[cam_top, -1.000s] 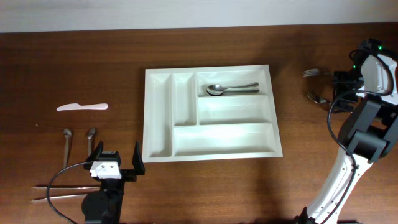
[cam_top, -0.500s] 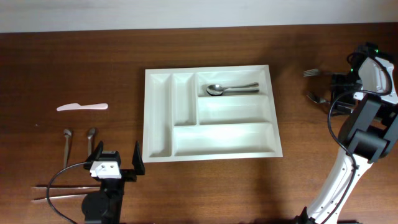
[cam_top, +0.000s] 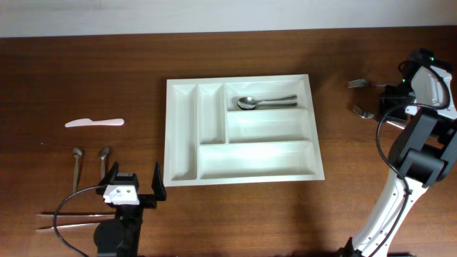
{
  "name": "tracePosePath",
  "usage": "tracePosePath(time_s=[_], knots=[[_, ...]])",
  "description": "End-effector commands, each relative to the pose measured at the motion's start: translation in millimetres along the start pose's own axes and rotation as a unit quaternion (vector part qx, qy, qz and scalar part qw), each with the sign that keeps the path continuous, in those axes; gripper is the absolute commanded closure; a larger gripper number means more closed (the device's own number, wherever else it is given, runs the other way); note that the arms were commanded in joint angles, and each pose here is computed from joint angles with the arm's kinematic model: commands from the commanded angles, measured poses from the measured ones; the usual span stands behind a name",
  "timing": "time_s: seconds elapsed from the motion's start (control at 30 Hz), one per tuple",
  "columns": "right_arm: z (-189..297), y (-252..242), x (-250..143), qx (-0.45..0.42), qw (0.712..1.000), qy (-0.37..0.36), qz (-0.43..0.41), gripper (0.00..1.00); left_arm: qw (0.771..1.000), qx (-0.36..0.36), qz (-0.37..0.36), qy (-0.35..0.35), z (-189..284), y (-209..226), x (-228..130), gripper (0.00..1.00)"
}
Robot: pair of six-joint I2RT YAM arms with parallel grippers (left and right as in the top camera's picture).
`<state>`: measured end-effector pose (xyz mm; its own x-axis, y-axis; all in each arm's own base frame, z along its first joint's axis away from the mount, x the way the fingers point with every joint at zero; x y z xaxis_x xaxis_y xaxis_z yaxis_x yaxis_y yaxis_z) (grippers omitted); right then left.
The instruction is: Pack container
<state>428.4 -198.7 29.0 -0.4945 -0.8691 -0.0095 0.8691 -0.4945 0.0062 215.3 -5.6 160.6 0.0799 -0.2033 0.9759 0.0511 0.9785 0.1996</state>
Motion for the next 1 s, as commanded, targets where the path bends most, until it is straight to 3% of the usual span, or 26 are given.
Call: tracePosePath(time_s=[0.0, 0.23, 0.47, 0.7, 0.97], knots=[[-19, -15, -7, -0.038, 0.999, 0.019, -0.001, 0.93, 1.0, 0.004, 0.005, -0.001, 0, 1, -1, 0.01], [2, -5, -19, -0.012, 0.998, 0.057, 0.036, 0.96, 1.0, 0.004, 0.005, -0.001, 0, 1, -1, 0.01], [77, -6, -46, 0.022, 0.994, 0.06, 0.088, 0.96, 1.0, 0.004, 0.005, -0.001, 0, 1, -1, 0.01], [131, -43, -122, 0.034, 0.982, 0.068, 0.174, 0.96, 1.0, 0.004, 0.005, -0.001, 0, 1, -1, 0.01], [133, -108, -206, -0.012, 0.97, 0.055, 0.236, 0.96, 1.0, 0.004, 0.005, -0.001, 0, 1, -1, 0.01]])
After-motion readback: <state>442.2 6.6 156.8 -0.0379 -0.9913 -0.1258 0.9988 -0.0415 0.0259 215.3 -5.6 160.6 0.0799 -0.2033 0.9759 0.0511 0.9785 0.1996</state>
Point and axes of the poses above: each gripper's point midway between its finger pads, its own z axis back along the fingers, its own y axis along the line the jaws close on, x = y × z, the point moved 3 cm from there along z, back along the fingers, and after that the axes turned 13 degrees about -z, right-handed, at the moved point
